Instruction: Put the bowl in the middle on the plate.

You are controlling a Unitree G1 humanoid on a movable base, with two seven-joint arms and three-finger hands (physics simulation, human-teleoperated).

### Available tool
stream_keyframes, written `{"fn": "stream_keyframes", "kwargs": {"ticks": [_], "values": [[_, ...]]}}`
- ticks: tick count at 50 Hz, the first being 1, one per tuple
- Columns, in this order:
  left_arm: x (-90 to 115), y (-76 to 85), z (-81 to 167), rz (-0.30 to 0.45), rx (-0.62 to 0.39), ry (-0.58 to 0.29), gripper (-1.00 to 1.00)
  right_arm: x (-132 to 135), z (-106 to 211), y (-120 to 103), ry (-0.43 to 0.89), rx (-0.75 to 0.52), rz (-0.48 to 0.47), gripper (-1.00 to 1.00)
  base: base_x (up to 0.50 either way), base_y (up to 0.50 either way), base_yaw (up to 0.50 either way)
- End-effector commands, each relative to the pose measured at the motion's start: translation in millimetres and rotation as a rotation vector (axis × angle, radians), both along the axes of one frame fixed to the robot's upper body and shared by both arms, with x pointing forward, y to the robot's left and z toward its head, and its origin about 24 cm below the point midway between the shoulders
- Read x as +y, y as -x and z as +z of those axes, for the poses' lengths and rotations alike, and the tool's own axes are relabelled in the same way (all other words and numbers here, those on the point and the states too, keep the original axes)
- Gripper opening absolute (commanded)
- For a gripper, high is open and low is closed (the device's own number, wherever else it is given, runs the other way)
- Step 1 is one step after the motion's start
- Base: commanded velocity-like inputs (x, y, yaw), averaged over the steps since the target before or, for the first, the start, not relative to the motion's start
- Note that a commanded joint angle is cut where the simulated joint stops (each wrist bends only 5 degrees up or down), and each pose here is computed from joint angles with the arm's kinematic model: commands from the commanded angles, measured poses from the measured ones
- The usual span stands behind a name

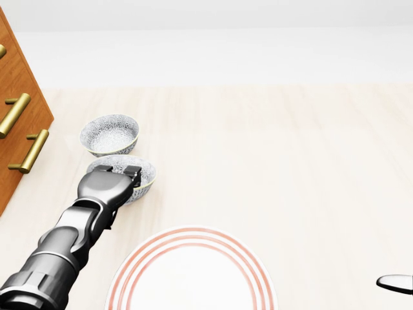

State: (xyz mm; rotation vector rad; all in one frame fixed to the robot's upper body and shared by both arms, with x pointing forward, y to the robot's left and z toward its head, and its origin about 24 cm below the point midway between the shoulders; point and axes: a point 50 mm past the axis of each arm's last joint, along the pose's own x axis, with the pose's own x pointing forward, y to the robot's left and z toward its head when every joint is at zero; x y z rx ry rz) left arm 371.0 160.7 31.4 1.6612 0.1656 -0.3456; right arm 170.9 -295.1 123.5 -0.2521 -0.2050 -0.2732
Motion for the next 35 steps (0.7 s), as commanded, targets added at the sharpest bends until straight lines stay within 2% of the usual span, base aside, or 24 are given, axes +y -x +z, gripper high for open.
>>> {"fn": "stream_keyframes", "kwargs": {"ticks": [1,35], "values": [[-4.2,9.0,-15.8,0.003,0.089,0.026,-1.00,0.6,-0.1,0.3,0.003,0.003,0.002,1.00,0.00,0.00,0.00],[-0.5,11.1,-17.2,0.011,0.093,0.028,-1.00,1.4,-2.3,-0.7,0.004,0.015,0.006,1.00,0.00,0.00,0.00]]}}
